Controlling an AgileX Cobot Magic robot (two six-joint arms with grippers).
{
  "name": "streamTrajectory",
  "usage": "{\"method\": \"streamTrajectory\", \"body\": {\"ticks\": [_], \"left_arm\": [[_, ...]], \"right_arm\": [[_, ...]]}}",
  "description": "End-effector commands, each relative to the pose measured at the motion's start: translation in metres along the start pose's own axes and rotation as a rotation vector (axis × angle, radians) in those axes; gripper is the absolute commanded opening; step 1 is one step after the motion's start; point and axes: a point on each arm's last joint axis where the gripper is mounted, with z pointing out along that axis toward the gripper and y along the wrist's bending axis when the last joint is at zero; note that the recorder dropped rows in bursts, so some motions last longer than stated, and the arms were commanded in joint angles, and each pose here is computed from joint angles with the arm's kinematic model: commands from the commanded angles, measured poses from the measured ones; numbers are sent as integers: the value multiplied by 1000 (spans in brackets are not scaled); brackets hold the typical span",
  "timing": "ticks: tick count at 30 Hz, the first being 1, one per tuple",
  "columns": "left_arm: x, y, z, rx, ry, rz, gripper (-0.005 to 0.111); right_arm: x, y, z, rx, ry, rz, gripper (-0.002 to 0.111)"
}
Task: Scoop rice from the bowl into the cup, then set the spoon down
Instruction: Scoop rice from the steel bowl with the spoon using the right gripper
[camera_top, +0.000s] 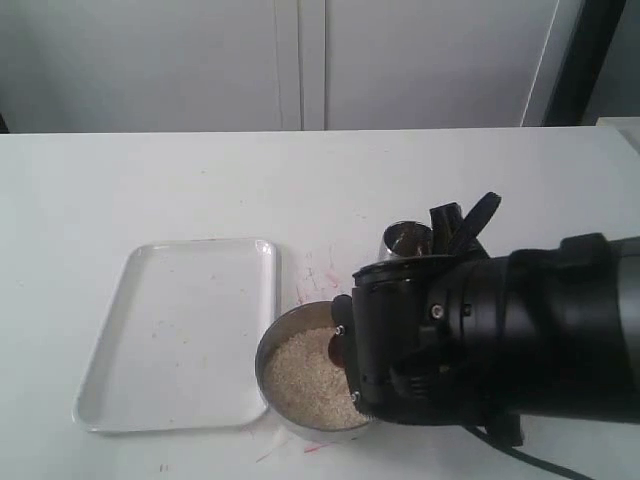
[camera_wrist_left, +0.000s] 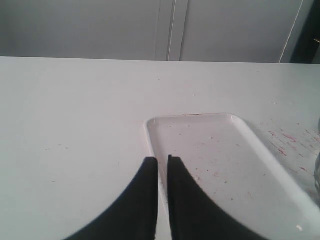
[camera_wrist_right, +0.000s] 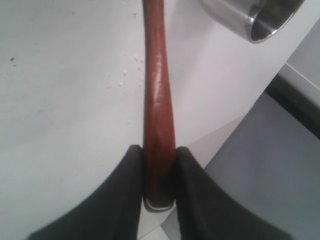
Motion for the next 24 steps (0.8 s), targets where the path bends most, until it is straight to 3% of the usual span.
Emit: {"method": "streamTrajectory", "body": {"ticks": [1,8,16,24], "left_arm": [[-2,-1,-1,8,-10,-6,14],[-2,-1,-1,8,-10,-6,14],[-2,-1,-1,8,-10,-6,14],[-2,-1,-1,8,-10,-6,14]], "right_arm": [[-5,-2,6,57,34,32,0],[-8,1,8,45,41,30,0],[-15,14,8,-106,-35,85,0],[-13,16,6,-143,-40,194,0]]}}
